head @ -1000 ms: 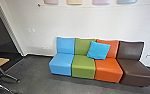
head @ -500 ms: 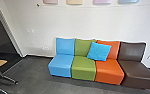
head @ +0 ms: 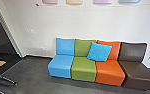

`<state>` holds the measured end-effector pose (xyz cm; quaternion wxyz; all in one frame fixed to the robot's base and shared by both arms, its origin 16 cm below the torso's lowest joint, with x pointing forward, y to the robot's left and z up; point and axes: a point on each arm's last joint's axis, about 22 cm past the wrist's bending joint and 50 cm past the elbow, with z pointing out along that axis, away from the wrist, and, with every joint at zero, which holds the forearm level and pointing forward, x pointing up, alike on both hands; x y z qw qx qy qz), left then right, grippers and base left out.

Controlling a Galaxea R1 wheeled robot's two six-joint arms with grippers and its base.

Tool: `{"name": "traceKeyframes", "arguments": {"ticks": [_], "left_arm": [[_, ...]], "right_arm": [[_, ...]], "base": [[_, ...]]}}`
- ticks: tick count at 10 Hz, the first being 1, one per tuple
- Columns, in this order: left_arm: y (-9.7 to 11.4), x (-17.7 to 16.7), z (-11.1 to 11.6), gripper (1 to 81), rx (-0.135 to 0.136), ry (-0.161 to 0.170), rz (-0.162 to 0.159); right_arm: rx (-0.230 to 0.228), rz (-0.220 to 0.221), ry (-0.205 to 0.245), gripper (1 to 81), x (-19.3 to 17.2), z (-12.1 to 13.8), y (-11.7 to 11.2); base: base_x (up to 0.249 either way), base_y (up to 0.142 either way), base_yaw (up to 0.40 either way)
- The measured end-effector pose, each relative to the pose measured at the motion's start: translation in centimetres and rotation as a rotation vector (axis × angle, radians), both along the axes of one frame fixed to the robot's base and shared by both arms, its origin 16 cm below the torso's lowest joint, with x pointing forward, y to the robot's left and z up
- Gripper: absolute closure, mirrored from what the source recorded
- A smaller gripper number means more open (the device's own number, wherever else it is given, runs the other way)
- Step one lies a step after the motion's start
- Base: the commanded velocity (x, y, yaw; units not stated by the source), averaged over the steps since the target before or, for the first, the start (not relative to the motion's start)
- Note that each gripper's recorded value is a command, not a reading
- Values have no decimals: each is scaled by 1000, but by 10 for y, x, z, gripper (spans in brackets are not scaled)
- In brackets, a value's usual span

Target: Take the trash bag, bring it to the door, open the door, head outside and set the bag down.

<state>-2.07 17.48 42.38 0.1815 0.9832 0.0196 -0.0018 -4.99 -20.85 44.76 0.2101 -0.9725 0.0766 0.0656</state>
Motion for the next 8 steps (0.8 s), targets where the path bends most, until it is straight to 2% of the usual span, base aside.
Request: {"name": "traceKeyframes", "arguments": {"ticks": [4, 6, 8], "left_arm": [[0, -2, 0, 10, -1, 7, -3], [-2, -2, 3, 10, -19, 8, -1], [11, -1, 7, 10, -30, 7, 0]], "right_arm": [[13, 0, 1, 10, 0, 3, 2], [52, -5, 3, 10, 1, 15, 6], [87, -10, 3, 10, 3, 28, 6]], "base": [[0, 0, 0], [0, 0, 0], [0, 0, 0]]}}
